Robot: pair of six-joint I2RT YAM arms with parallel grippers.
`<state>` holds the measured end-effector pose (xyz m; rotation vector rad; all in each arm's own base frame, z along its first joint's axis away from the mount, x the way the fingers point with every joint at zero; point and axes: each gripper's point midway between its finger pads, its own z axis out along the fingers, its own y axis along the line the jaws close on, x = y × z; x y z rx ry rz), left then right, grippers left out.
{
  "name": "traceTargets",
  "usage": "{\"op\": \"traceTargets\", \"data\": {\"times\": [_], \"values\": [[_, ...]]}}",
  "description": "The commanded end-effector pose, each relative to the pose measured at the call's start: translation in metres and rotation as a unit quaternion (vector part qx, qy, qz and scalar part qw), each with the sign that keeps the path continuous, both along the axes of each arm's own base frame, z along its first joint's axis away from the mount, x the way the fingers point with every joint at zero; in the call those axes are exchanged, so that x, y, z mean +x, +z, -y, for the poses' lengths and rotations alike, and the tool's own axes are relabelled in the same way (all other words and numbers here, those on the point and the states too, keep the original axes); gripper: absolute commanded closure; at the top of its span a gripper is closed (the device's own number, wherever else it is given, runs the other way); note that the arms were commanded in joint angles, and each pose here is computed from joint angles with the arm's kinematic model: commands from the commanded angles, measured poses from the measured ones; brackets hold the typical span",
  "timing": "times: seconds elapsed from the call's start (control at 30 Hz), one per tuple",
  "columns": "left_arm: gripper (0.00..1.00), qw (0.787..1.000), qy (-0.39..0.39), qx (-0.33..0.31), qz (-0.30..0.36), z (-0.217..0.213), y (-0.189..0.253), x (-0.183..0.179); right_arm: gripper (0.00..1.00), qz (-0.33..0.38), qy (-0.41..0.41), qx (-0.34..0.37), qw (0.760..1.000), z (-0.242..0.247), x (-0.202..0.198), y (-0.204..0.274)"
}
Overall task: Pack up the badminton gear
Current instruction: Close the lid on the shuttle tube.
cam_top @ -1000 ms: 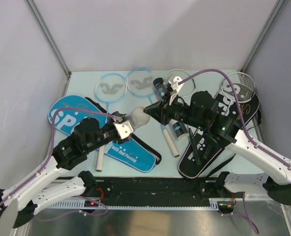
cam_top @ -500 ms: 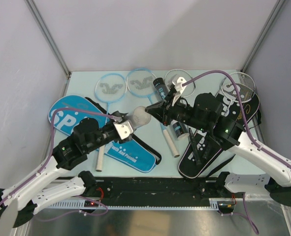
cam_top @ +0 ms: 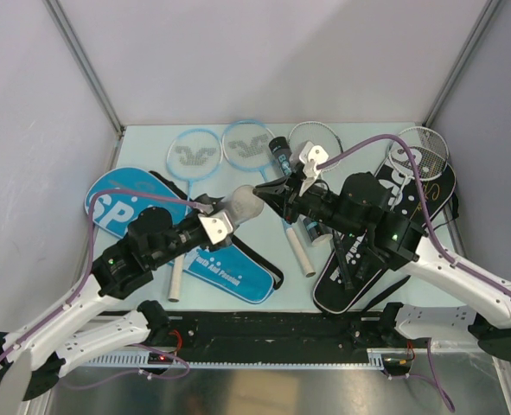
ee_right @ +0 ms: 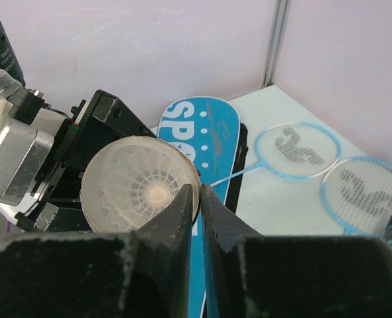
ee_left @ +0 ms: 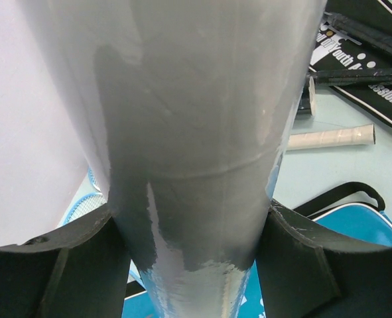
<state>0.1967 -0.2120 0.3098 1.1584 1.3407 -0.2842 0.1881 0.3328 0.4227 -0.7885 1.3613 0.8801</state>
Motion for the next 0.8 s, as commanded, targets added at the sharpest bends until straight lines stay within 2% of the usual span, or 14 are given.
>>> {"op": "traceTargets", "data": {"times": [0.0,0.23,0.3,0.4,0.47,0.77], "values": [[0.52,1.0,0.004,-0.018,0.016,0.0,0.015,0.002,0.9,0.088,-0.004,0.069,0.994,0.01,-0.008,0.055],[0.52,1.0,0.003,-0.017,0.016,0.0,0.016,0.002,0.93,0.106,0.009,0.066,0.992,0.006,-0.012,0.054],[0.52,1.0,0.004,-0.017,0.017,0.0,0.016,0.002,0.89,0.108,0.013,0.068,0.992,0.006,-0.014,0.055],[0.52,1.0,0.003,-0.018,0.016,0.0,0.016,0.002,0.69,0.117,0.037,0.066,0.99,0.004,-0.022,0.056],[0.52,1.0,0.001,-0.019,0.017,0.0,0.018,0.001,0.64,0.121,0.045,0.058,0.99,0.003,-0.025,0.053],[0.52,0.999,-0.013,-0.024,0.017,0.003,0.022,-0.003,0.65,0.139,0.049,0.009,0.989,-0.004,-0.021,0.033]]}}
